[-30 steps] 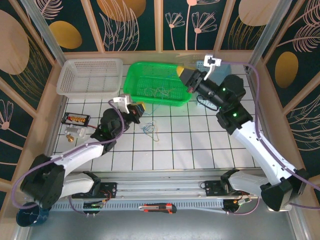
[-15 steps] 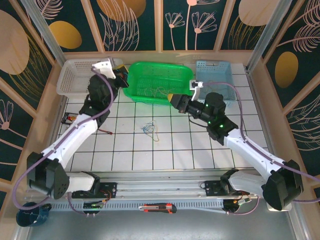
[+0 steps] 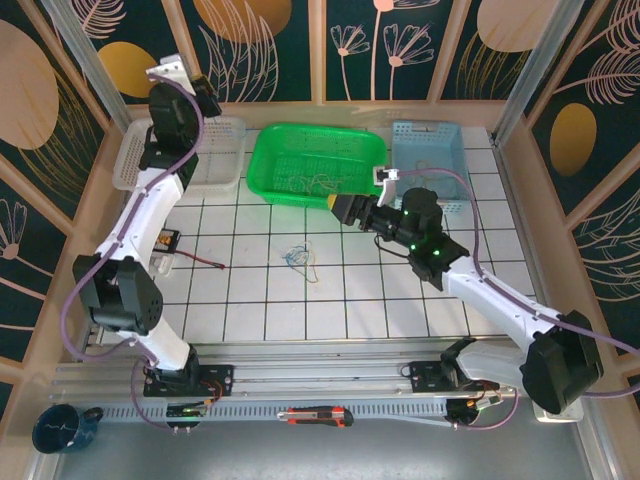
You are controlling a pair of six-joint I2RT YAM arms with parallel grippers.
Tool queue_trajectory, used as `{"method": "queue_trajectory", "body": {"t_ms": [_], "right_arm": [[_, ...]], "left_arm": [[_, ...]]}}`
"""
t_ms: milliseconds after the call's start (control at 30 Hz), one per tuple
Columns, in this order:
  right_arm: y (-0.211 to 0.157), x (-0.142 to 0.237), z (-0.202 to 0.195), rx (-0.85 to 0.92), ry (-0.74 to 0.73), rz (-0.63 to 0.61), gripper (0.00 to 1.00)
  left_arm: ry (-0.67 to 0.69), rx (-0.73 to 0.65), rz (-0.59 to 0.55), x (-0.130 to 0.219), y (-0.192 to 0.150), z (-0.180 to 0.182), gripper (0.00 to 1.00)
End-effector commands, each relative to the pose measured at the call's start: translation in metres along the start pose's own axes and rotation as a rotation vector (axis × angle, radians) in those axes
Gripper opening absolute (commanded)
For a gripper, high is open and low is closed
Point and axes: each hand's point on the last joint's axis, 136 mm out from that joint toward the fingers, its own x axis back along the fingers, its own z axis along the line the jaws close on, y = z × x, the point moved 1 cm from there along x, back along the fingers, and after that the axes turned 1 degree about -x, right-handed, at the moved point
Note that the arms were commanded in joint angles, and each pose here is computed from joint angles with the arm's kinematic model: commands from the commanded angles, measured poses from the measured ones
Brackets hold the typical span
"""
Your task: Untangle the cables
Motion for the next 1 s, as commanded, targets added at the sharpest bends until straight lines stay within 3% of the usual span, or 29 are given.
{"method": "queue_trajectory", "body": {"t_ms": [0, 233, 467, 900, 967], "right_arm": [[0.003, -0.003, 0.000, 0.038, -0.006, -0.003, 0.67], [0.001, -0.005, -0.007, 0.046, -0.026, 0.021, 0.67], [-0.005, -0.003, -0.015, 0.040, -0.037, 0.043, 0.67], [-0.013, 0.005, -0.020, 0.036, -0.062, 0.058, 0.67], [-0.013, 0.008, -0.022, 0.035, -0.070, 0.055, 0.67]], "left_arm": [[0.101, -0.069, -0.002, -0.019, 0.004, 0.027, 0.00], [0.265, -0.086, -0.039, -0.050, 0.013, 0.078, 0.00], [0.376, -0.097, -0.008, -0.075, 0.001, 0.120, 0.00], [0.517, -0.133, 0.173, -0.108, -0.073, 0.190, 0.00], [0.521, -0.137, 0.207, -0.110, -0.087, 0.194, 0.05]]}}
